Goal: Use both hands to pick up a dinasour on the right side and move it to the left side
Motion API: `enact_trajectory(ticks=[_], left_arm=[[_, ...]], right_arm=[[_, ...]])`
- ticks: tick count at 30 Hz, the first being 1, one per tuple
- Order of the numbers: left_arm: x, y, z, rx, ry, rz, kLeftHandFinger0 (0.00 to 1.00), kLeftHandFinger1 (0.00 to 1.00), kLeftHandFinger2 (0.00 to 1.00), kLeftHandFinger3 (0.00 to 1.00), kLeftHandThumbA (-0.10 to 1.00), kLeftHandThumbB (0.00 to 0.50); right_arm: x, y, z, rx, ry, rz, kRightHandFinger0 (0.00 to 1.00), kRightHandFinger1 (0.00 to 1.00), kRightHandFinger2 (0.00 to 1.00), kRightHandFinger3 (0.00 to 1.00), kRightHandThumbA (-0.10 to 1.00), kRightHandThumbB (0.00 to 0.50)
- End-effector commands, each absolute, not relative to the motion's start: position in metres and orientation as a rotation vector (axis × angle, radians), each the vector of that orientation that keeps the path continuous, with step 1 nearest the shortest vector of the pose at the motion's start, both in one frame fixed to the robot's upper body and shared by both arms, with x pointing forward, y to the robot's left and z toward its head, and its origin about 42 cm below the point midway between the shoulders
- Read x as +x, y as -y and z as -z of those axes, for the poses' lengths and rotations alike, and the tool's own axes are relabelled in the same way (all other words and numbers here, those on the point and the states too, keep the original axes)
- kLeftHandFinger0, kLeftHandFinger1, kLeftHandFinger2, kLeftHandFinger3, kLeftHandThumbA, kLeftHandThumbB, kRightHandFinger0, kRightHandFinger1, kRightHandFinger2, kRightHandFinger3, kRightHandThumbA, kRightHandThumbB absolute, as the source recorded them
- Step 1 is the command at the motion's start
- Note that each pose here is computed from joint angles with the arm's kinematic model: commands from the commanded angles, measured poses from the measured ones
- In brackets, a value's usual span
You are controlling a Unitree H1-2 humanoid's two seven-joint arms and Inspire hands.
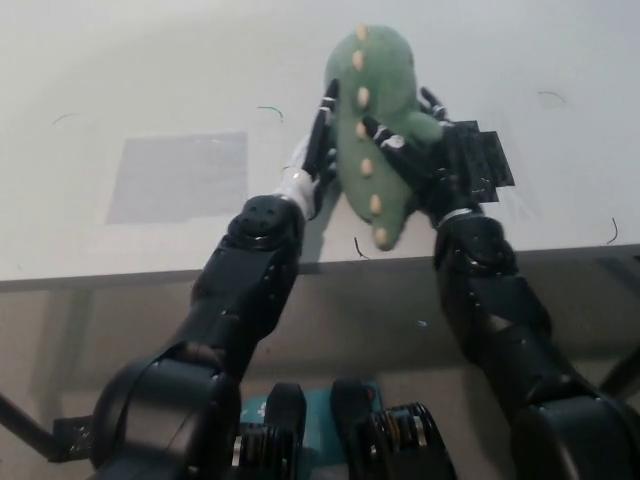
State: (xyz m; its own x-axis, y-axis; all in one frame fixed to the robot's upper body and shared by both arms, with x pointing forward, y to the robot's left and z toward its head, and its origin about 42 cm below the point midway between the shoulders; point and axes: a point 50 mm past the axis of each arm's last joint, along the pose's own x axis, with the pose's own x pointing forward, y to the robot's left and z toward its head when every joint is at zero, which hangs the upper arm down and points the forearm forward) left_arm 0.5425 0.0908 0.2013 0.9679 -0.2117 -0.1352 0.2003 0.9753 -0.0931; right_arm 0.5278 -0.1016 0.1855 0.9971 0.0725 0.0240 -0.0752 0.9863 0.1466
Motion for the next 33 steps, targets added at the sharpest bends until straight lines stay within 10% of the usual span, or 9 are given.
enact_trajectory(ticks=[1,8,16,33], left_arm=[[0.544,-0.076,-0.225,-0.114,-0.066,0.261,1.0,1.0,1.0,1.0,1.0,0.329],[0.523,-0.11,-0.208,-0.122,-0.034,0.225,1.0,1.0,1.0,1.0,1.0,0.321],[0.498,-0.134,-0.192,-0.135,-0.035,0.202,1.0,1.0,1.0,1.0,1.0,0.336],[0.475,-0.177,-0.189,-0.129,0.042,0.177,1.0,1.0,1.0,1.0,1.0,0.301]], right_arm=[[0.527,0.047,-0.215,0.141,0.101,-0.208,1.0,1.0,1.0,1.0,1.0,0.205],[0.508,0.015,-0.198,0.116,0.091,-0.255,1.0,1.0,1.0,1.0,1.0,0.153],[0.494,-0.006,-0.185,0.062,0.051,-0.289,1.0,1.0,1.0,1.0,1.0,0.232],[0.476,-0.045,-0.19,0.009,0.098,-0.371,1.0,1.0,1.0,1.0,1.0,0.214]])
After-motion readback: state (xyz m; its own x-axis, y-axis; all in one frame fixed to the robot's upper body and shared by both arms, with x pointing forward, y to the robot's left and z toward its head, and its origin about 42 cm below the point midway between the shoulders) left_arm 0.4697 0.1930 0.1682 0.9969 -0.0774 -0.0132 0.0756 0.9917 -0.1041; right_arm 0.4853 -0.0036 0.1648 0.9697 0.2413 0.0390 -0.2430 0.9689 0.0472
